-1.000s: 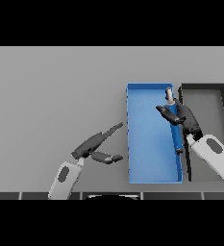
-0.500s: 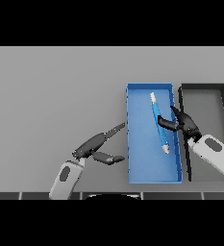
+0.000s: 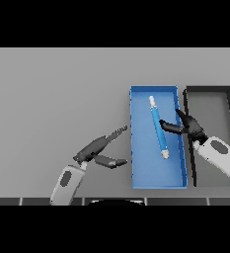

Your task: Pick up the blue pipe and place it into the blue bin.

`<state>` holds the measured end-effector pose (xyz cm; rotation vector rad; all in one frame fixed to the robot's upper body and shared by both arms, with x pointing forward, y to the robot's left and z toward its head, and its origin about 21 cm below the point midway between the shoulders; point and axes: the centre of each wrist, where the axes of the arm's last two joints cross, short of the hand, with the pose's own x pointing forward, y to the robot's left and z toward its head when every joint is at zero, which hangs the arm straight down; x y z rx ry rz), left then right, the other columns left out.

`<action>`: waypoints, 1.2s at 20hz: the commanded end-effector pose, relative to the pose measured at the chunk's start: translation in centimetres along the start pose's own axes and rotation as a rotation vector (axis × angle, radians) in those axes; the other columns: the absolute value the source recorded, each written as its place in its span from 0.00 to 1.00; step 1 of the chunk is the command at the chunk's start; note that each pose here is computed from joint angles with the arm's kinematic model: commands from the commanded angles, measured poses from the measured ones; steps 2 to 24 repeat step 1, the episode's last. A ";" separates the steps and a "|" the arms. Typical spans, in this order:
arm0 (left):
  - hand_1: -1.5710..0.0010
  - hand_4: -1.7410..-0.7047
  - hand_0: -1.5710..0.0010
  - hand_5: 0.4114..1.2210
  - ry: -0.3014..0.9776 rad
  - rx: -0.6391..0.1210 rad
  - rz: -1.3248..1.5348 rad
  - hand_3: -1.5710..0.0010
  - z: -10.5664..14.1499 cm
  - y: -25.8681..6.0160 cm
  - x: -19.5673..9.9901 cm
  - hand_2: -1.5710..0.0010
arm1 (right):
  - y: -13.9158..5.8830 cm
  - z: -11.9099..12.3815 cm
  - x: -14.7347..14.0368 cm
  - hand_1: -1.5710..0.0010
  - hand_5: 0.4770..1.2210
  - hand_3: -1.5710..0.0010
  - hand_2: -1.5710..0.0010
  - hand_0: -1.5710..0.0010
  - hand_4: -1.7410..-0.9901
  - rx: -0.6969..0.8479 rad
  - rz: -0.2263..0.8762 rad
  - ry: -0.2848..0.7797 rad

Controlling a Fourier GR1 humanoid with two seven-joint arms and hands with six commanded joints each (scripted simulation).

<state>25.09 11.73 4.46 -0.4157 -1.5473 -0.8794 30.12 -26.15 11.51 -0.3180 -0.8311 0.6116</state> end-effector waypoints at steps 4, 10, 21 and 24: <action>1.00 0.83 1.00 0.02 0.001 0.000 -0.004 1.00 0.1 0.2 -0.1 1.00 | 0.2 0.0 0.1 1.00 0.22 1.00 1.00 1.00 0.96 0.008 -0.008 -0.001; 1.00 0.83 1.00 0.02 0.001 0.000 -0.004 1.00 0.1 0.2 -0.1 1.00 | 0.2 0.0 0.1 1.00 0.22 1.00 1.00 1.00 0.96 0.008 -0.008 -0.001; 1.00 0.83 1.00 0.02 0.001 0.000 -0.004 1.00 0.1 0.2 -0.1 1.00 | 0.2 0.0 0.1 1.00 0.22 1.00 1.00 1.00 0.96 0.008 -0.008 -0.001; 1.00 0.83 1.00 0.02 0.001 0.000 -0.004 1.00 0.1 0.2 -0.1 1.00 | 0.2 0.0 0.1 1.00 0.22 1.00 1.00 1.00 0.96 0.008 -0.008 -0.001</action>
